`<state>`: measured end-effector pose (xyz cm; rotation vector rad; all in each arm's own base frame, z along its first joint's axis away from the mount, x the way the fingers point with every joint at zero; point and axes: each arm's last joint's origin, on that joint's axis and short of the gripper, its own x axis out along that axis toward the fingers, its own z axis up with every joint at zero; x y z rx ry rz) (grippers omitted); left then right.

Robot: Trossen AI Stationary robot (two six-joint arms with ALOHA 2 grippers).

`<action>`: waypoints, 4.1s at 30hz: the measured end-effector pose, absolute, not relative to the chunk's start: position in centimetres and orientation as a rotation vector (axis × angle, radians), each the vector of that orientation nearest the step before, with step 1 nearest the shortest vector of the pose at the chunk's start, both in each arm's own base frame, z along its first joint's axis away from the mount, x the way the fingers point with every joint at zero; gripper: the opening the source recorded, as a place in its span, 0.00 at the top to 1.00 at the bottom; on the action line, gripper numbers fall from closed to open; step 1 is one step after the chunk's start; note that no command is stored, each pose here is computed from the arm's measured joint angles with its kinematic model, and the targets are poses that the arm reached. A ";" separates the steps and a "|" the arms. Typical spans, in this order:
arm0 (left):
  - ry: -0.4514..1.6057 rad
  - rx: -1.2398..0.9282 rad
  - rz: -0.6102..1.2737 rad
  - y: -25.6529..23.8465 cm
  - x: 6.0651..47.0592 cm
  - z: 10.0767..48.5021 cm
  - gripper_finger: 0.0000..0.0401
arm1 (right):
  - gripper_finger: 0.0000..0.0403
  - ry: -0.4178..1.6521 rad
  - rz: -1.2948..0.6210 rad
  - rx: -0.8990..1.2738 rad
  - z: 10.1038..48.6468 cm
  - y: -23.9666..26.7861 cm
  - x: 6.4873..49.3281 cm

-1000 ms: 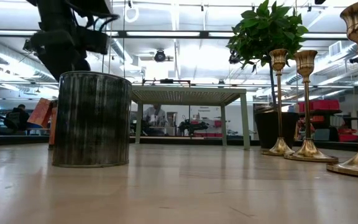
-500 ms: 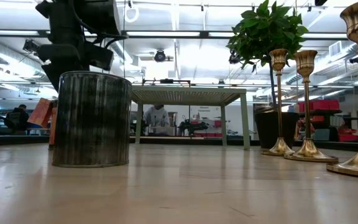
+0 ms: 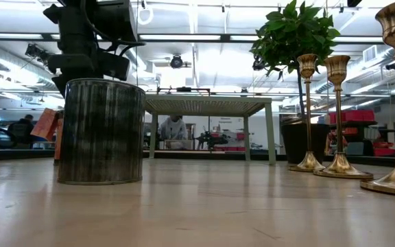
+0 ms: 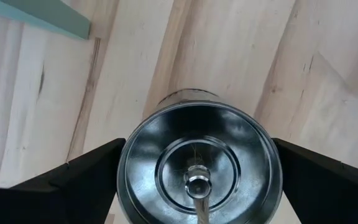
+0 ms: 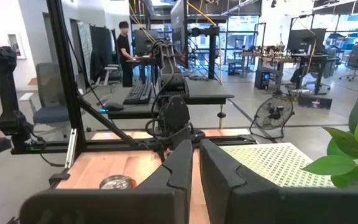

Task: Pick & Place candle stick holders
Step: Put the top silver scented candle on the shelf

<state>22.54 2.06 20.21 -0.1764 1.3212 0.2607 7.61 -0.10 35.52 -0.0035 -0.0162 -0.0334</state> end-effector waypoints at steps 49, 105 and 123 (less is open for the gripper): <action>1.361 -0.184 0.275 2.0 22.8 19.5 0.01 | 0.91 -0.017 0.016 0.005 35.5 0.0 7.6; 0.973 -0.161 0.378 2.8 23.8 41.3 0.09 | 0.91 -0.018 0.016 0.005 35.5 0.0 7.6; 1.115 -0.107 0.433 18.1 33.1 40.2 0.09 | 0.91 -0.017 0.017 0.007 35.5 0.0 7.6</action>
